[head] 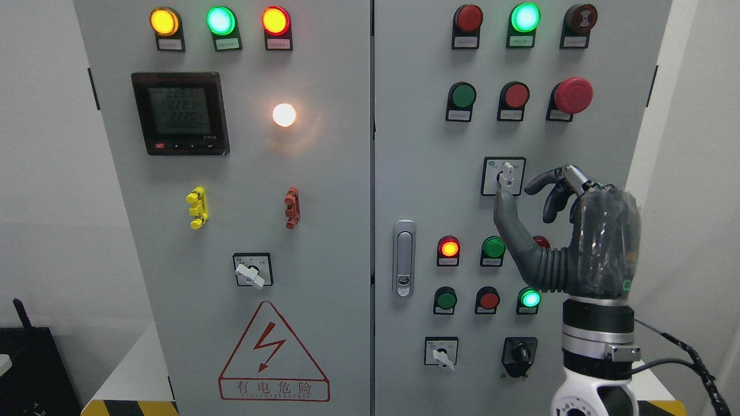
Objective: Rotate and turn off gray switch
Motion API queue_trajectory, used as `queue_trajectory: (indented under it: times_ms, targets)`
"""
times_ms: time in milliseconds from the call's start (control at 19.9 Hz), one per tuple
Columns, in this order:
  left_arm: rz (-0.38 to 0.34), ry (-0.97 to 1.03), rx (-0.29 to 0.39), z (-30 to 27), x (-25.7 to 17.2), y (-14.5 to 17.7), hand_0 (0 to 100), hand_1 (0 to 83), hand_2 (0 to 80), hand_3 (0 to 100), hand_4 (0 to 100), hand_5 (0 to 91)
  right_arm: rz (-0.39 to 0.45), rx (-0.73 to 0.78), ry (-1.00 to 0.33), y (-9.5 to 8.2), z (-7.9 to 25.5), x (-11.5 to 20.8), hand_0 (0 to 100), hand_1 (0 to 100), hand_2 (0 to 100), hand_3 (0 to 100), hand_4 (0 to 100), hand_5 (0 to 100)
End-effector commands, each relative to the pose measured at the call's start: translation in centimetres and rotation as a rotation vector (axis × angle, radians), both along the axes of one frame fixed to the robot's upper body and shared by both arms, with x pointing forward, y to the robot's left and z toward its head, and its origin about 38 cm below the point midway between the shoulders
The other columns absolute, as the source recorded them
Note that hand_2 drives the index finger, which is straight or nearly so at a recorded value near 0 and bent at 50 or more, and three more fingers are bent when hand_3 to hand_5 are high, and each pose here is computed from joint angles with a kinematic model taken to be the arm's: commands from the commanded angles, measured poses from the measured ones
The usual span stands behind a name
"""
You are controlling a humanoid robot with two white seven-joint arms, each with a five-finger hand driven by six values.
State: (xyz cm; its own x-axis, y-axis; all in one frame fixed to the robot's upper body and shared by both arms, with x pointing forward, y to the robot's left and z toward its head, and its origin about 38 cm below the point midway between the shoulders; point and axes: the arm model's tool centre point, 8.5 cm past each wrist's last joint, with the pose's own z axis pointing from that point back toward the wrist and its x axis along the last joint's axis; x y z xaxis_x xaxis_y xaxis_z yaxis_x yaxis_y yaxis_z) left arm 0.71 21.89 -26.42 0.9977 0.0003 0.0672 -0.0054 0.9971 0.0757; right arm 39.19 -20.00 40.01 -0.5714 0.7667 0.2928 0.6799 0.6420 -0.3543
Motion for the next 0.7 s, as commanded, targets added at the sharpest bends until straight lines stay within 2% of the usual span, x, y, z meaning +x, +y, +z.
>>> queue_trajectory:
  times_ms: [0, 50, 100, 151, 251, 351, 652]
  targets:
    - [0.025, -0.035, -0.001, 0.0, 1.5, 0.0, 12, 38.9, 0.0, 0, 0, 0.0, -0.022, -0.148, -0.005, -2.3, -0.8, -2.4, 32, 33, 38, 42, 26, 15]
    - [0.027, -0.035, -0.001, 0.0, 1.5, 0.0, 12, 38.9, 0.0, 0, 0, 0.0, -0.032, -0.172, 0.01, -2.8, -1.1, -2.7, 32, 33, 37, 39, 23, 13]
    - [0.027, -0.034, -0.001, 0.0, 1.5, 0.0, 12, 38.9, 0.0, 0, 0, 0.0, -0.042, -0.189, 0.02, -3.2, -1.3, -2.9, 32, 31, 26, 26, 10, 0]
    - [0.027, -0.034, -0.001, 0.0, 1.5, 0.0, 12, 38.9, 0.0, 0, 0, 0.0, -0.046, -0.208, 0.02, -3.5, -1.5, -3.1, 33, 28, 23, 20, 4, 0]
    - [0.027, -0.035, -0.001, 0.0, 1.5, 0.0, 12, 38.9, 0.0, 0, 0, 0.0, -0.058, -0.228, 0.005, -4.3, -1.4, -3.4, 32, 26, 18, 14, 0, 0]
    - [0.027, -0.035, -0.001, 0.0, 1.5, 0.0, 12, 38.9, 0.0, 0, 0, 0.0, -0.073, -0.228, 0.007, -4.9, -1.5, -3.6, 31, 25, 15, 11, 0, 0]
    - [0.027, -0.035, -0.001, 0.0, 1.5, 0.0, 12, 38.9, 0.0, 0, 0, 0.0, -0.065, -0.235, 0.008, -4.7, -1.9, -4.0, 28, 25, 14, 10, 0, 0]
